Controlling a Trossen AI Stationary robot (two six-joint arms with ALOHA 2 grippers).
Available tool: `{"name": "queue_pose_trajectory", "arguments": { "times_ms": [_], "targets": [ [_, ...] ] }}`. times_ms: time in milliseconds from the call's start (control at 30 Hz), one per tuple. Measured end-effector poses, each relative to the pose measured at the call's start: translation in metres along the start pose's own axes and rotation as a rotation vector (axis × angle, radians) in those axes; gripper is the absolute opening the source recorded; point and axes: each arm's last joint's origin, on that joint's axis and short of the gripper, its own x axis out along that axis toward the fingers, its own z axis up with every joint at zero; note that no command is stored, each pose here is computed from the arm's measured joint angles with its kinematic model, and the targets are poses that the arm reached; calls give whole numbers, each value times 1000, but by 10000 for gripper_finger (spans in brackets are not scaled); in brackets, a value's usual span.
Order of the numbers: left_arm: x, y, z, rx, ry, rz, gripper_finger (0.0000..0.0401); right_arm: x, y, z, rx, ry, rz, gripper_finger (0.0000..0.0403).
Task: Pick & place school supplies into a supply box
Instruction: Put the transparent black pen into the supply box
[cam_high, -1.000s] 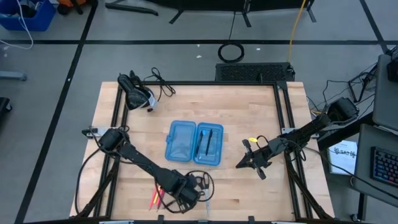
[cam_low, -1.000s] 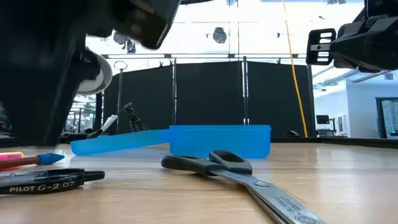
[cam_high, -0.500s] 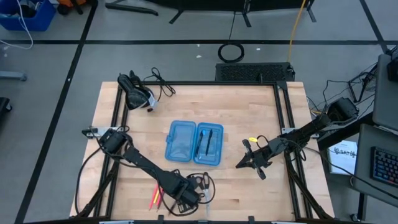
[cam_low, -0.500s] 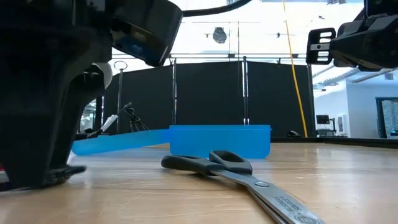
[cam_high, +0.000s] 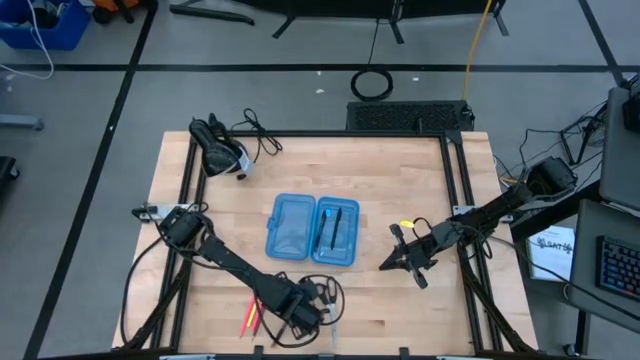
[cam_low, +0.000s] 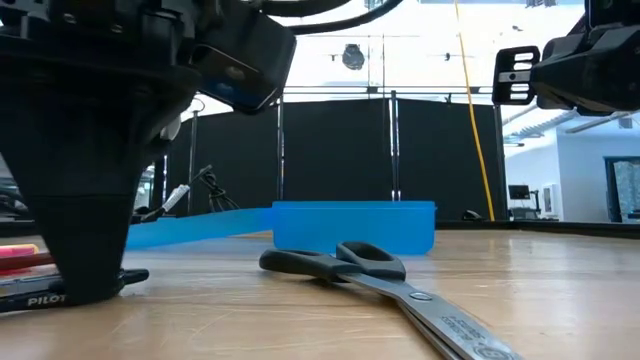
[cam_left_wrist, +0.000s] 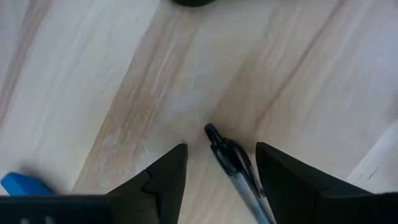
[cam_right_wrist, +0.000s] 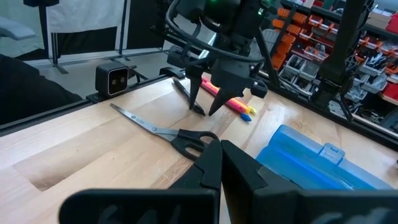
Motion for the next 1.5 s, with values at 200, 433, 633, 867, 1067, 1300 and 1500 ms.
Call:
{"name": "queue_pose_trajectory", "arguments": {
  "times_ms": [200,433,633,867,1067,1300,1500],
  "targets": [
    [-4,0,0,-203,-30,2,198,0,0,0,-1,4,2,0],
    [-3,-2,-4,-234,-6,-6,198,0,0,-1,-8,9,3,0],
    [-3,-2,-6,-179,0,-3,198,0,0,-1,-7,12,4,0],
    [-3,-3,-12,-217,35,4,198,0,0,-1,-8,12,4,0],
    [-3,-7,-21,-200,49,2,198,0,0,-1,-8,12,4,0],
    [-3,-8,-22,-198,14,12,198,0,0,-1,-8,11,4,0],
    [3,-7,-19,-169,11,18,169,0,0,-1,-8,11,4,0]
  ]
}}
